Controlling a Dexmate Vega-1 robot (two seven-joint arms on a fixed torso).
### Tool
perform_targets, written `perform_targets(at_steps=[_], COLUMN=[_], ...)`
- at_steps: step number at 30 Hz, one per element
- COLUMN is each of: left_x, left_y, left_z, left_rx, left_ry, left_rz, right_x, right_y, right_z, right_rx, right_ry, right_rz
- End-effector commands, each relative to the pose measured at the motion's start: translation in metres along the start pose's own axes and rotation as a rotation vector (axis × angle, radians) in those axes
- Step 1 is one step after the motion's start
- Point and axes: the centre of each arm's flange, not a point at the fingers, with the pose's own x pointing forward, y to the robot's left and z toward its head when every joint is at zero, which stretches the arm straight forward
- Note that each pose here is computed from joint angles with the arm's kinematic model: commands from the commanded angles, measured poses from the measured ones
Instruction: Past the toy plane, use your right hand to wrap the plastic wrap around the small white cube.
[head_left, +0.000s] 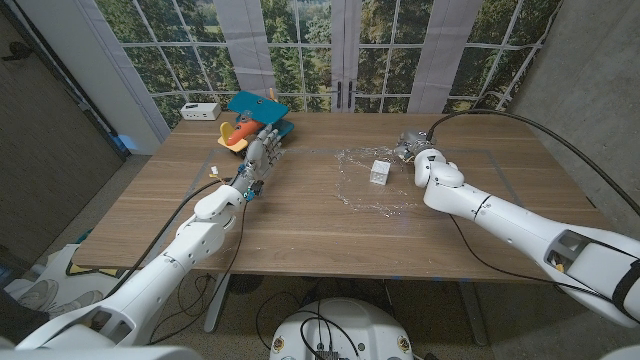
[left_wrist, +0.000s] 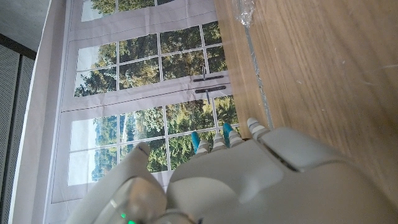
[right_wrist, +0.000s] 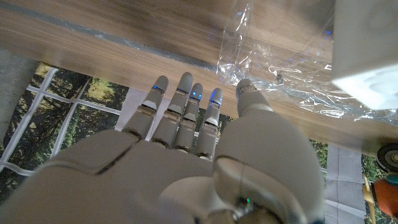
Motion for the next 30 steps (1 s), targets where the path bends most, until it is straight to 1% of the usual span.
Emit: perform_targets(at_steps=[1, 4, 9, 14, 21, 24, 30], left_x=[0.004, 0.004, 0.005, 0.005, 0.006, 0.006, 0.007], left_y=[0.0, 0.0, 0.0, 0.0, 0.0, 0.0, 0.0], left_z=[0.0, 0.0, 0.0, 0.0, 0.0, 0.0, 0.001], left_rx=[0.003, 0.003, 0.005, 0.007, 0.008, 0.007, 0.009], left_ry=[0.001, 0.002, 0.009, 0.01, 0.014, 0.014, 0.011], left_rz=[-0.001, -0.002, -0.007, -0.008, -0.013, -0.014, -0.02], right_x=[0.007, 0.008, 0.006, 0.002, -0.006, -0.011, -0.024], right_y=[0.008, 0.01, 0.012, 0.012, 0.009, 0.008, 0.0], right_z=[-0.008, -0.008, -0.006, -0.004, -0.002, -0.002, -0.004], right_rx=[-0.103, -0.108, -0.135, -0.15, -0.127, -0.093, 0.029], right_ry=[0.045, 0.049, 0.036, 0.012, -0.031, -0.049, -0.08], right_rz=[0.021, 0.024, 0.003, -0.026, -0.069, -0.084, -0.117])
